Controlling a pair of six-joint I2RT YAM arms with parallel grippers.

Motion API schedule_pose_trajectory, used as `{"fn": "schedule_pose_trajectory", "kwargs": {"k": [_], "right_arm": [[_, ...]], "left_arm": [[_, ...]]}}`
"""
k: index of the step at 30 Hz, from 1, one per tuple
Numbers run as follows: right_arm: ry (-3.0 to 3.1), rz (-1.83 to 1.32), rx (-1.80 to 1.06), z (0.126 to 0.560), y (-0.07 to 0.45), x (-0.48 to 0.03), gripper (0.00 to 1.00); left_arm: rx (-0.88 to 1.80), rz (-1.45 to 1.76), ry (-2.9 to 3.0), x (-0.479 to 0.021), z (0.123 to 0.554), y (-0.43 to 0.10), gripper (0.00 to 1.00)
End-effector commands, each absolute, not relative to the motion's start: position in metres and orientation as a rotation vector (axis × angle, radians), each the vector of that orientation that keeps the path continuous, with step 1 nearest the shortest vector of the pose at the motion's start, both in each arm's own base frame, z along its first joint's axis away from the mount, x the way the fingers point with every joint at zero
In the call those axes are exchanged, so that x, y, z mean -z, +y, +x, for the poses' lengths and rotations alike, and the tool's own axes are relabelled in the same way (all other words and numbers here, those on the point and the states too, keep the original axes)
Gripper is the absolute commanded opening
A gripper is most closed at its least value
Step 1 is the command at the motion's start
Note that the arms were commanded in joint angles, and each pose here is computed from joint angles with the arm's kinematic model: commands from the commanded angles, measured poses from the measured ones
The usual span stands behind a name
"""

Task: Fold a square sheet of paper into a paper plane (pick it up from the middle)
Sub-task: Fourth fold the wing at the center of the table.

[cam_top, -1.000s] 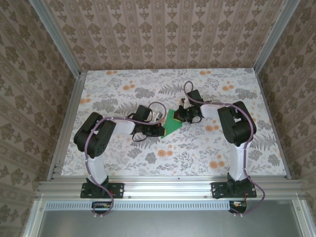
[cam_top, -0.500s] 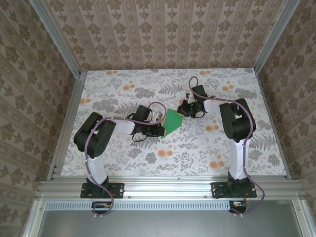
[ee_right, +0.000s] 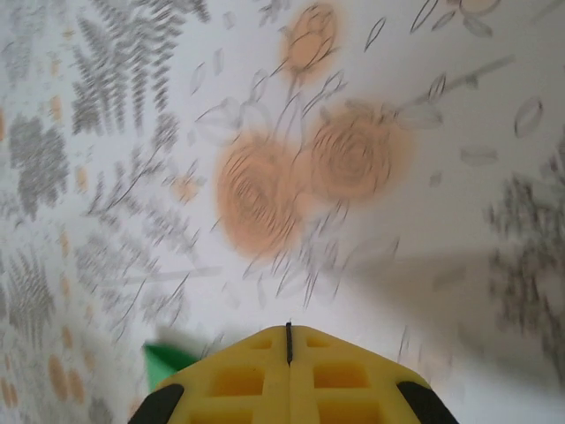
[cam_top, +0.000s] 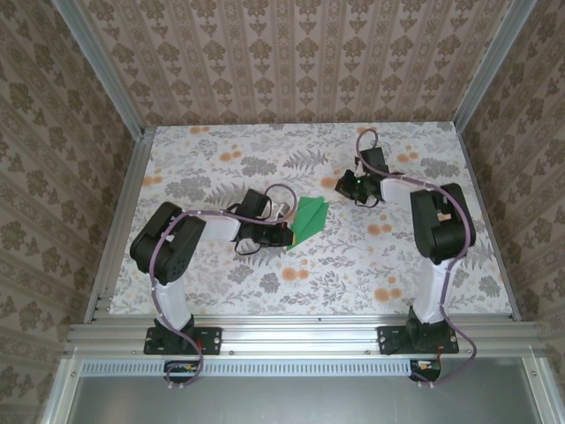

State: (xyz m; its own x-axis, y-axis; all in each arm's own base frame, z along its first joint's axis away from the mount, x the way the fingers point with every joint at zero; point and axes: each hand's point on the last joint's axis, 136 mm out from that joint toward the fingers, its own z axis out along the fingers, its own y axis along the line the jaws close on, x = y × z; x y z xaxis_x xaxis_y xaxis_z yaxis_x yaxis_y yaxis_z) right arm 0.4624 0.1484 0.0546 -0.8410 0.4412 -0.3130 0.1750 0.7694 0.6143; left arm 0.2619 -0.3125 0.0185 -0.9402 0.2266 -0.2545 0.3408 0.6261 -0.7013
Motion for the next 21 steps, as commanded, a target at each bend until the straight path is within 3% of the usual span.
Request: {"fn": "schedule_pose_trajectory", "kwargs": {"k": [1, 10, 21], "right_arm": [[2.495, 0.347, -0.833, 0.439, 0.172, -0.081, 0.04], [2.609, 0.223, -0.974, 0.378, 0.245, -0.063, 0.09], [2.695, 0.193, -1.119, 0.366, 0.284, -0.02, 0.1]], "left_arm": [[1.031, 0.378, 3.031, 0.034, 0.215, -0.271, 0.0], [1.024, 0.372, 3.031, 0.036, 0.215, -0.271, 0.0], [1.037, 0.379, 3.018, 0.034, 0.217, -0.273, 0.0]]}}
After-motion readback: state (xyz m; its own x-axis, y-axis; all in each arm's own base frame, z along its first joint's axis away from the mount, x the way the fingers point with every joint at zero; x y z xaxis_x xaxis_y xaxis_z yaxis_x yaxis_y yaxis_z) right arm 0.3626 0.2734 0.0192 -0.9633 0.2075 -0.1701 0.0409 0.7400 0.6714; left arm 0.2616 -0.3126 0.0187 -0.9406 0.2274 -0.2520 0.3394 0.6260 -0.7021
